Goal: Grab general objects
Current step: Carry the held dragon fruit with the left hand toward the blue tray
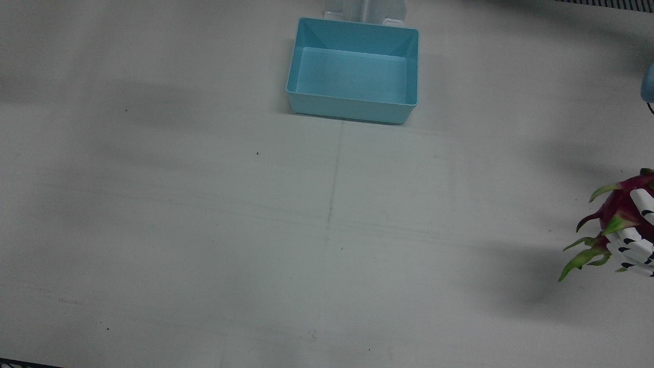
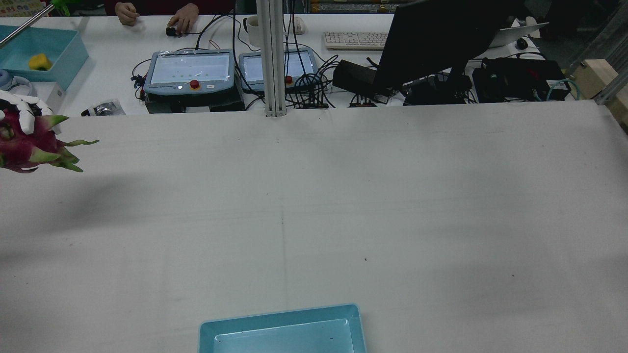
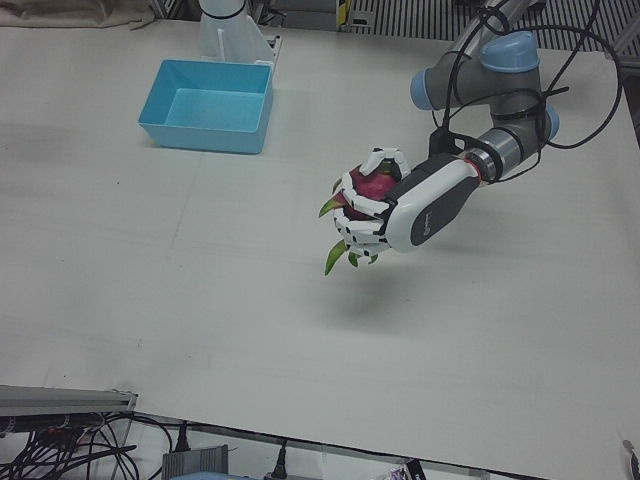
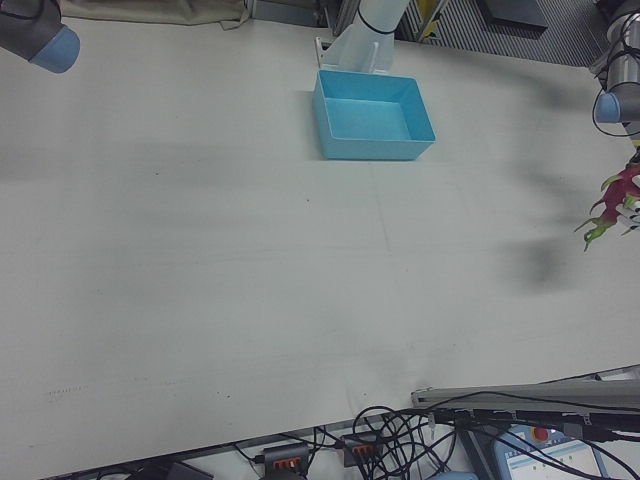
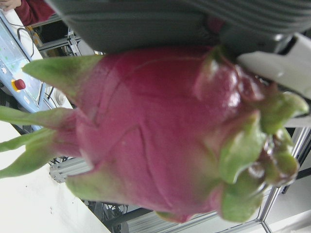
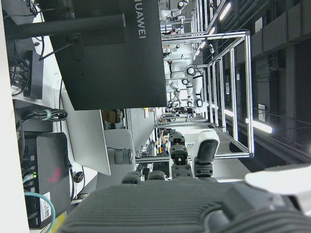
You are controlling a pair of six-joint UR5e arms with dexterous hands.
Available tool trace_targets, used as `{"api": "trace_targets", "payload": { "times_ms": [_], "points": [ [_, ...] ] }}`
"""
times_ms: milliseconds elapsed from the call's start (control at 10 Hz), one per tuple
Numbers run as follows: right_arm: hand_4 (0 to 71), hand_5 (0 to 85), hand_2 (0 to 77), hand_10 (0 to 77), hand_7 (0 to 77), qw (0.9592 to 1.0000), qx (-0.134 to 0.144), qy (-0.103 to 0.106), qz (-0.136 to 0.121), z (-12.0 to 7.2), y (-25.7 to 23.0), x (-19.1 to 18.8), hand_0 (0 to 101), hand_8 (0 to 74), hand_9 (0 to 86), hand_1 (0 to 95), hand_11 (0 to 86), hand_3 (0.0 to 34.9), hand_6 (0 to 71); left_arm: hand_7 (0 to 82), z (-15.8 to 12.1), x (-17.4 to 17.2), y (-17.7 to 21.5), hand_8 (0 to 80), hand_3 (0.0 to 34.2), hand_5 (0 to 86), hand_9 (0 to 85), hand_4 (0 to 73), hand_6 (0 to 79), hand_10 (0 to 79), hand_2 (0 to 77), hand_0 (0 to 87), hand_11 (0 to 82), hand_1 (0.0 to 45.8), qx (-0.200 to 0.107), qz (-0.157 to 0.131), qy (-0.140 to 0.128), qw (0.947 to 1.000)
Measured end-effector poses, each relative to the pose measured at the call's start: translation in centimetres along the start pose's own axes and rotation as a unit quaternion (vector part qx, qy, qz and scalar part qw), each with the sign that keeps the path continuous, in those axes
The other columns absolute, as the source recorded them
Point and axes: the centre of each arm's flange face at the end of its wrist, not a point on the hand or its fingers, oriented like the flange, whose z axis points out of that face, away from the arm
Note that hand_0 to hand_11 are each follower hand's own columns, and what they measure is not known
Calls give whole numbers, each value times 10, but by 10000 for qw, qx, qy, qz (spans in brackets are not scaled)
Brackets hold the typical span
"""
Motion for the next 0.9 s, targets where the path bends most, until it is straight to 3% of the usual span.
{"api": "trace_targets", "payload": {
  "times_ms": [300, 500, 900],
  "points": [
    [0, 742, 16, 0, 0, 10000, 0, 0, 0, 0, 0, 0, 0, 0, 11, 54, 5, 0, 0, 436, -32, -5, 15, 491, 0, 338, 382, 633, 518, 191, 605, 394, 529, 0, -250, -61, -95, 9996],
    [0, 742, 16, 0, 0, 10000, 1, 0, 0, 0, 0, 0, 1, 0, 11, 54, 11, 0, 0, 436, -36, -33, 28, 491, 0, 338, 382, 633, 524, 191, 644, 408, 529, 0, -509, -257, -325, 9978],
    [0, 742, 16, 0, 0, 10000, 1, 0, 0, 0, 0, 0, 0, 0, 11, 54, 5, 0, 0, 431, -5, -118, 103, 491, 0, 338, 382, 638, 524, 191, 605, 449, 529, 0, -1224, -902, -1028, 9830]
  ]
}}
